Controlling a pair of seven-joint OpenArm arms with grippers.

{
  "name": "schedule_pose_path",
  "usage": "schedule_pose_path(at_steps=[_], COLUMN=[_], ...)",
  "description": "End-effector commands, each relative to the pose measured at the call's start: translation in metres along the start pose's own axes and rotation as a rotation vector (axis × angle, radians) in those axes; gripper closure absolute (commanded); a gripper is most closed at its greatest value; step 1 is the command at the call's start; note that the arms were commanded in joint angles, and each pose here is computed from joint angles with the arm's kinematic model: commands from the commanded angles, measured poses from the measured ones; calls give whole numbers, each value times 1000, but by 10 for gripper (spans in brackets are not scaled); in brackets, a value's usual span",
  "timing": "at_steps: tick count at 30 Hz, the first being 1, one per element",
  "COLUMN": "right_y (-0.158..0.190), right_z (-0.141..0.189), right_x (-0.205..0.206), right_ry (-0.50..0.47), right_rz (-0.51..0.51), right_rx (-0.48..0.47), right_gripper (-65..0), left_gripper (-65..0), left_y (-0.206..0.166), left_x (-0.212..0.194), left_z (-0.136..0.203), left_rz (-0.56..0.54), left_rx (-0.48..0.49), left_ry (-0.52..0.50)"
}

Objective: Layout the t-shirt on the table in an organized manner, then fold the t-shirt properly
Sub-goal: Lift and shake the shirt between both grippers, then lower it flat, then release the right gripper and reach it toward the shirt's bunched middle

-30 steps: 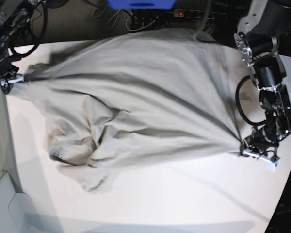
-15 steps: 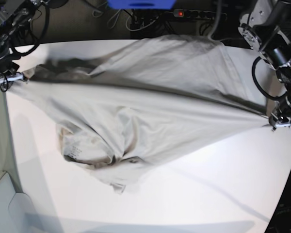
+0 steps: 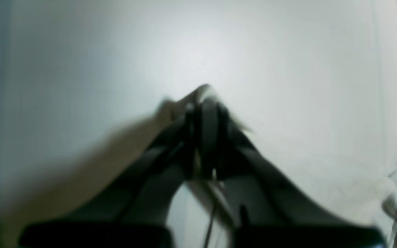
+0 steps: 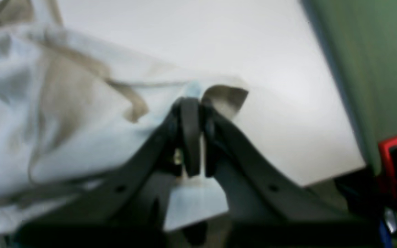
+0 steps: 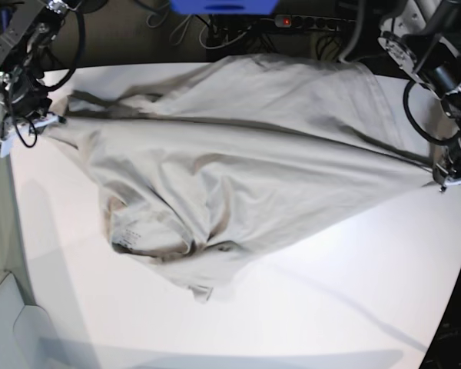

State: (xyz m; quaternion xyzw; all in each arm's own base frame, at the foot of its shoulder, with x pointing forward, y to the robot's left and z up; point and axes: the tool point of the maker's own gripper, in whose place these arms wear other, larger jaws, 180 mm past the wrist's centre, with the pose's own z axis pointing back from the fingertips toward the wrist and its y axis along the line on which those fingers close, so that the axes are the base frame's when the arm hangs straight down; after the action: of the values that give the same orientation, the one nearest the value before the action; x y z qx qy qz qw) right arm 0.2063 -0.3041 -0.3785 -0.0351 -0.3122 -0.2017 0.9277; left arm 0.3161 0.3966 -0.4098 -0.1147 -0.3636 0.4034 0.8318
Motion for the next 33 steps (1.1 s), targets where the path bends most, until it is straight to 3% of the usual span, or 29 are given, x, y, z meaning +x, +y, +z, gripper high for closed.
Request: schedule_pose_path(at_steps=[1,7,11,18,21,24,33], right_y=[-3,-5,-12,-23,-17,15,127], right_z=[4,6,8,15,15,10,4], right_x=[16,29,37,71,91,105,125], right_ry=[-42,-57,-70,-161,-198,-217,-246], right_rz=[28,59,78,20,29,83,286], right_rx=[-7,-11,-28,-51,-38,28,249], right_gripper=[-100,-316,-367,-368,-369,-369,-369], left_gripper=[-5,-6,-64,-509,-602,-624,-624], left_y=[-7,-10,-10,-6,-1,3,-2], left_x=[22,12,9,6,2,-1,20], left_z=[6,7,9,18,22,26,56], left_rz=[-10,-16,22,71,94,120,47], left_rx=[-17,-25,-65,-120,-135,-152,-187], left_ry=[-33,19,19,29,28,26,-60])
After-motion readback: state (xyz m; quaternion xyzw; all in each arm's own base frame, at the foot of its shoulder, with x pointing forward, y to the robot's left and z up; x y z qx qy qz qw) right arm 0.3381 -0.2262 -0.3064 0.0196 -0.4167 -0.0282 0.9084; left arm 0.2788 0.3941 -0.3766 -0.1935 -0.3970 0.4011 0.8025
